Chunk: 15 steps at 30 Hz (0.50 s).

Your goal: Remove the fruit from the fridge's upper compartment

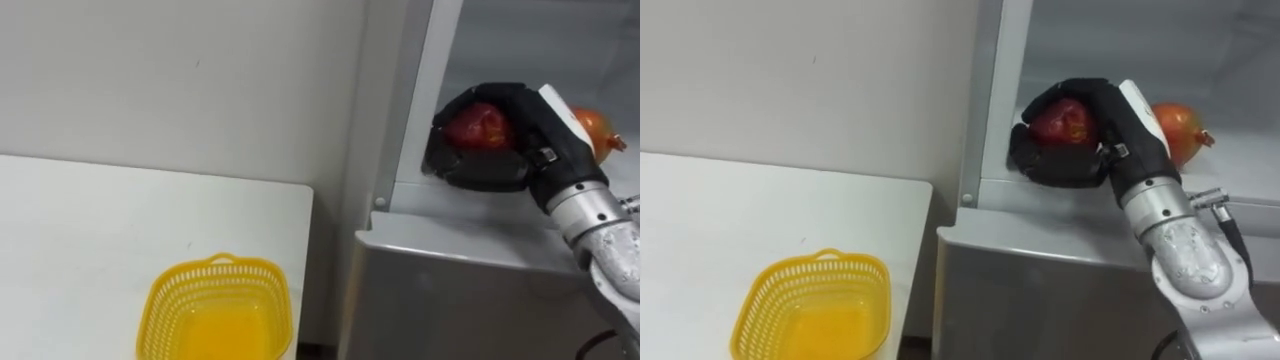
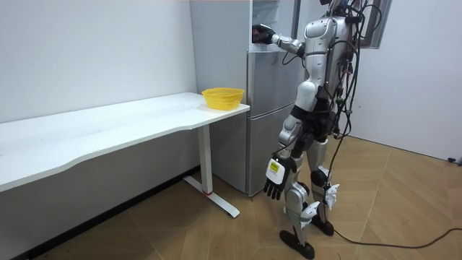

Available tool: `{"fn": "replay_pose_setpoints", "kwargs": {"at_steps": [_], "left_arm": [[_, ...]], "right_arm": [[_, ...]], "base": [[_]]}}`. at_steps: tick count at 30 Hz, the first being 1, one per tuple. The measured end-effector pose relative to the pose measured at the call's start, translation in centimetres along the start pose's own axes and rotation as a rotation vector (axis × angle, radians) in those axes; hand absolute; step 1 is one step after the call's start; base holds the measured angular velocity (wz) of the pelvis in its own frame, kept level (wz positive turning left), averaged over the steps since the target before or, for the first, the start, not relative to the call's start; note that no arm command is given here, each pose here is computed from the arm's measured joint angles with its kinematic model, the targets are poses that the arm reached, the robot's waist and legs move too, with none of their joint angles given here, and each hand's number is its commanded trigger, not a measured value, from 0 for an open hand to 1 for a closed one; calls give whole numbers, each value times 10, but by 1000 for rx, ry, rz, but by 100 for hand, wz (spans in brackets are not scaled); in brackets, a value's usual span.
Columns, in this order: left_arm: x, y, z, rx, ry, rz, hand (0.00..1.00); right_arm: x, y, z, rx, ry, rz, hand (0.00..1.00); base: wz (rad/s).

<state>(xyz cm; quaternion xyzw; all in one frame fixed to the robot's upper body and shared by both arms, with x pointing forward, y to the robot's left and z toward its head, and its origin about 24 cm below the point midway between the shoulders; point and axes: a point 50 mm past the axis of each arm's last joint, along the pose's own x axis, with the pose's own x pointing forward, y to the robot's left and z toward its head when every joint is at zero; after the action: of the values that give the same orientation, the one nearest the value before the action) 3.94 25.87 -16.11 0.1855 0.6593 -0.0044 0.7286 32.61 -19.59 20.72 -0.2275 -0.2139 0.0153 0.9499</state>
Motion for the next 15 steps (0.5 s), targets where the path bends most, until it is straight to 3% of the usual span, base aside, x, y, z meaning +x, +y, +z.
{"fn": "replay_pose_setpoints", "kwargs": {"at_steps": [15], "left_arm": [[0, -13, -7, -34, -54, 26, 0]], "right_arm": [[-50, 15, 58, 73, -301, -39, 100]], "base": [[0]]}}
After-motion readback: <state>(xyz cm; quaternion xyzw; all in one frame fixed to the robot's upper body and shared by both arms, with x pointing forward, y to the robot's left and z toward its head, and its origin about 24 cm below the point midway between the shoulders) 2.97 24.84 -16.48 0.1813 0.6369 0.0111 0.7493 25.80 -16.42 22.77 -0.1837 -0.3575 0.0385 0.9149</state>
